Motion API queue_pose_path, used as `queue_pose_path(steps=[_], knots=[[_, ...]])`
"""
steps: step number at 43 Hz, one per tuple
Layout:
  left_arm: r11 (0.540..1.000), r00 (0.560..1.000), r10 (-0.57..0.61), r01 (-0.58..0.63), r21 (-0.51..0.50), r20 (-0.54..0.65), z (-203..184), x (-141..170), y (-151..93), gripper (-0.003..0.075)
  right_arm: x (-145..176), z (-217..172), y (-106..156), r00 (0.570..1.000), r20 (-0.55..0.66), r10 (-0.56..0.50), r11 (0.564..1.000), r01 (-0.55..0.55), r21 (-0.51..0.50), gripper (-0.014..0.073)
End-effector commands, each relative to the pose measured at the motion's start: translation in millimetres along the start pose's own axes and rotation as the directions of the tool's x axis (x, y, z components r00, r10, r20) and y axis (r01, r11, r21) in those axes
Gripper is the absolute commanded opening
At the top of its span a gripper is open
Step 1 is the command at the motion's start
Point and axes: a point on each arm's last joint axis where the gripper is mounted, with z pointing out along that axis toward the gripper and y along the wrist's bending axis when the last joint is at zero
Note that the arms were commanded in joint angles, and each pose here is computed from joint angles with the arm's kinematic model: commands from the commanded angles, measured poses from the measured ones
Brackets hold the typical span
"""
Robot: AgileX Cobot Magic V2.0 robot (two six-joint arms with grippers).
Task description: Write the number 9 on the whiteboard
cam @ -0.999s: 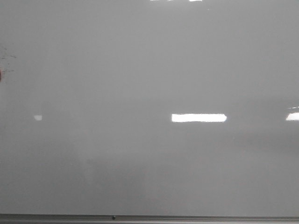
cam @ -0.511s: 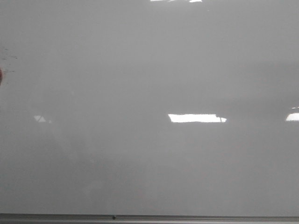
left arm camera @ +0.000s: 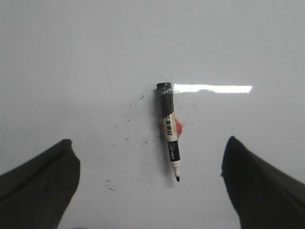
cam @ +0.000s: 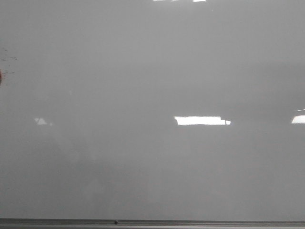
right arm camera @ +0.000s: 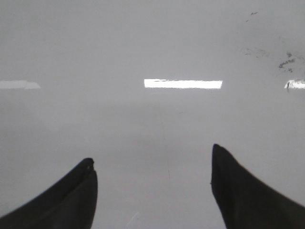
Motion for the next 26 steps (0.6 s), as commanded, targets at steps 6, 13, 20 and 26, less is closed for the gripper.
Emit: queue_pose_path(steps=[6,13,20,26], knots=[[0.992,0.99,-0.103,0.11,0.069,-0.092,41,-10,-11,0.0639,-18,-2,1,0.996,0.094,-0.002,1.0,0.002,0.002,0.0558],[0.989,0.957,-0.091,0.118,0.085,-0.277,92,-1,-23,0.0638,-18,-2,1,0.996,0.094,-0.002,1.0,0.002,0.002,0.0558],[0.991,0.936,-0.094,0.12,0.058,-0.34,144,7,-27,0.0611,-18,-2,1,0.996,0.094,-0.002,1.0,0.002,0.002,0.0558],[0.992,0.938,-0.094,0.115,0.044,-0.334,177,13,-29,0.0585,-18,-2,1,0.996,0.094,-0.002,1.0,0.002,0.002,0.0558]])
